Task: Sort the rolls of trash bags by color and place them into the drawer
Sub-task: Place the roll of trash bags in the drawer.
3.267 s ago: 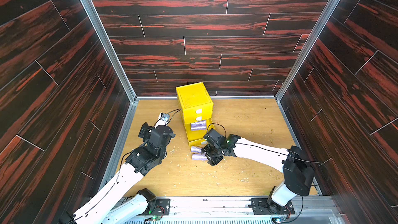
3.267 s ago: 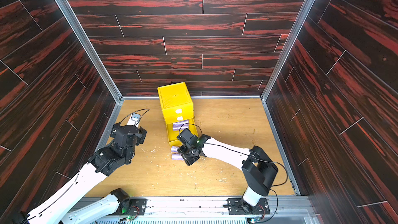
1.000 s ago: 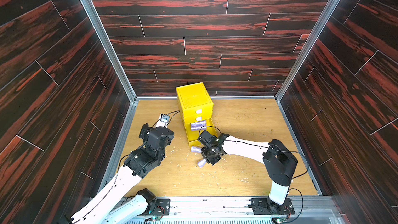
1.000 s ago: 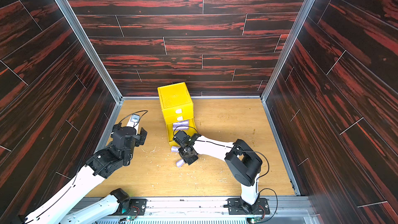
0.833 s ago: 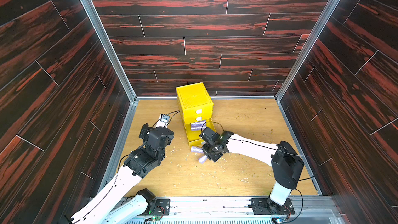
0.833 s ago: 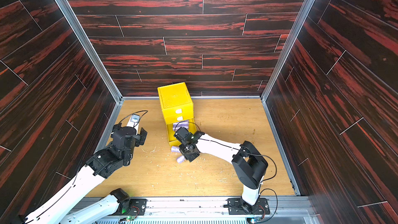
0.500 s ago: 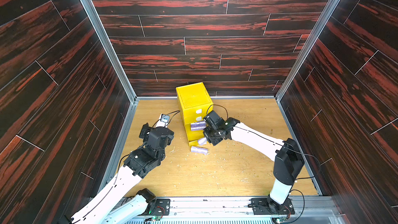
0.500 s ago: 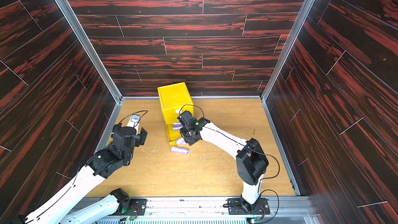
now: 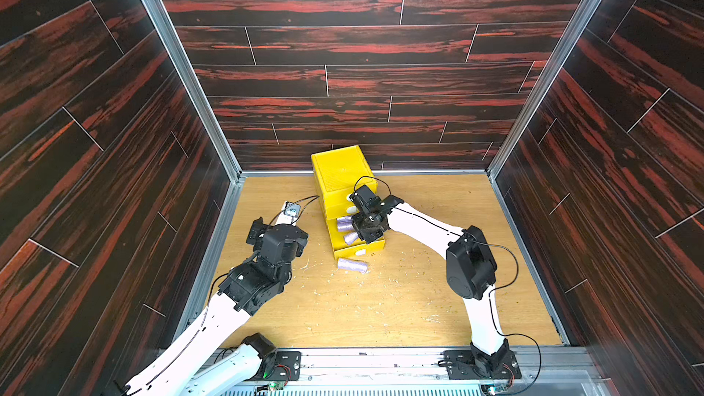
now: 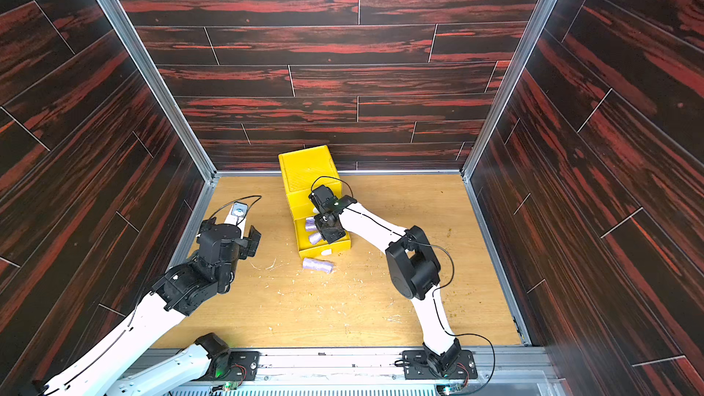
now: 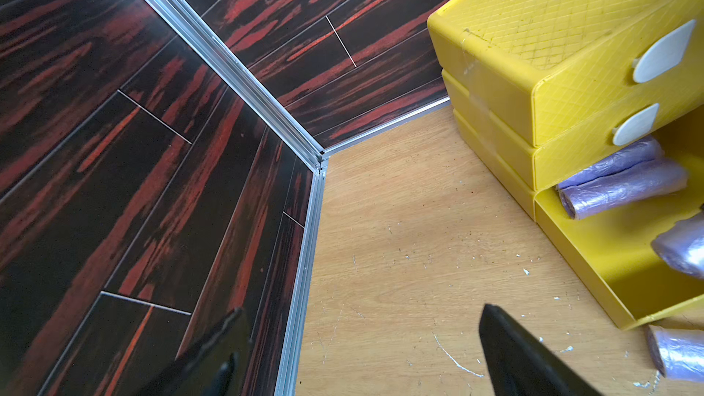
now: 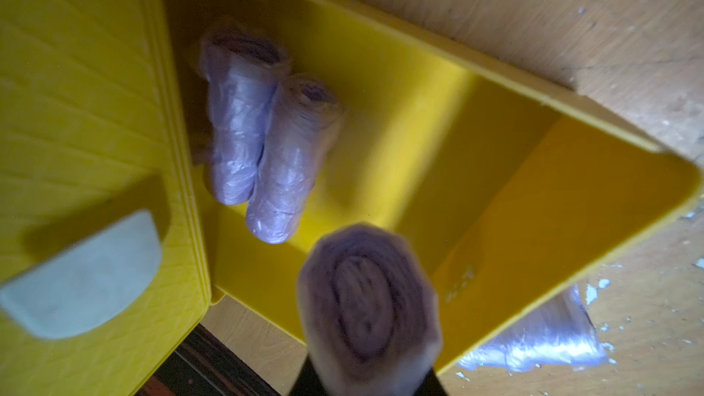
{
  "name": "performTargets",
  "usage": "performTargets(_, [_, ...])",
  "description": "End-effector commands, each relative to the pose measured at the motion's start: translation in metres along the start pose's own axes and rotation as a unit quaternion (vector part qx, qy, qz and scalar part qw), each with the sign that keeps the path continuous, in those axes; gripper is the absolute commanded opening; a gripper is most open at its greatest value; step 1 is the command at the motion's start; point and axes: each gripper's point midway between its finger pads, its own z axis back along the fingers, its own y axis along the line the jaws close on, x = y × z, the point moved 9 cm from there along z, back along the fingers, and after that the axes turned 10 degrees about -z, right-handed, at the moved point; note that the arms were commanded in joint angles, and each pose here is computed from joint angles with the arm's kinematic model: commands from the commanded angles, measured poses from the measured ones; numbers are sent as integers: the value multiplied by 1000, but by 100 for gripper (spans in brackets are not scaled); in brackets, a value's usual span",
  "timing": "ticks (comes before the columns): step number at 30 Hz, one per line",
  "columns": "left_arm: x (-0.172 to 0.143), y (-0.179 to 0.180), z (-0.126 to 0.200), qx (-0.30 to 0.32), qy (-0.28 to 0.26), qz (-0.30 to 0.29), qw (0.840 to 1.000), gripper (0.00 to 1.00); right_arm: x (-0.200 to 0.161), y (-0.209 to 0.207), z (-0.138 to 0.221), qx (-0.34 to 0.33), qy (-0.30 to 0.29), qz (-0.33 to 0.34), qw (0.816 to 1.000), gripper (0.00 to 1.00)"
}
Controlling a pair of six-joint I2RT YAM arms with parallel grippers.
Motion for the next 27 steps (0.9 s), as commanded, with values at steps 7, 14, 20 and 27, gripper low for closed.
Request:
performTargets(7, [-2,2,2,-2,-5,11,1000,98,2,-4,-30,-37,14,-22,999,24])
performTargets(14, [-2,2,2,-4,-6,11,1000,98,7,1,-43,-41,7,-29,999,27])
performTargets(20, [-2,1,2,-6,-7,11,1000,98,13,6,-48,-36,-7,-37,999,27])
performTargets(27, [-2,1,2,-6,-6,11,1000,98,16,11,-61,-40,-10,-41,998,29])
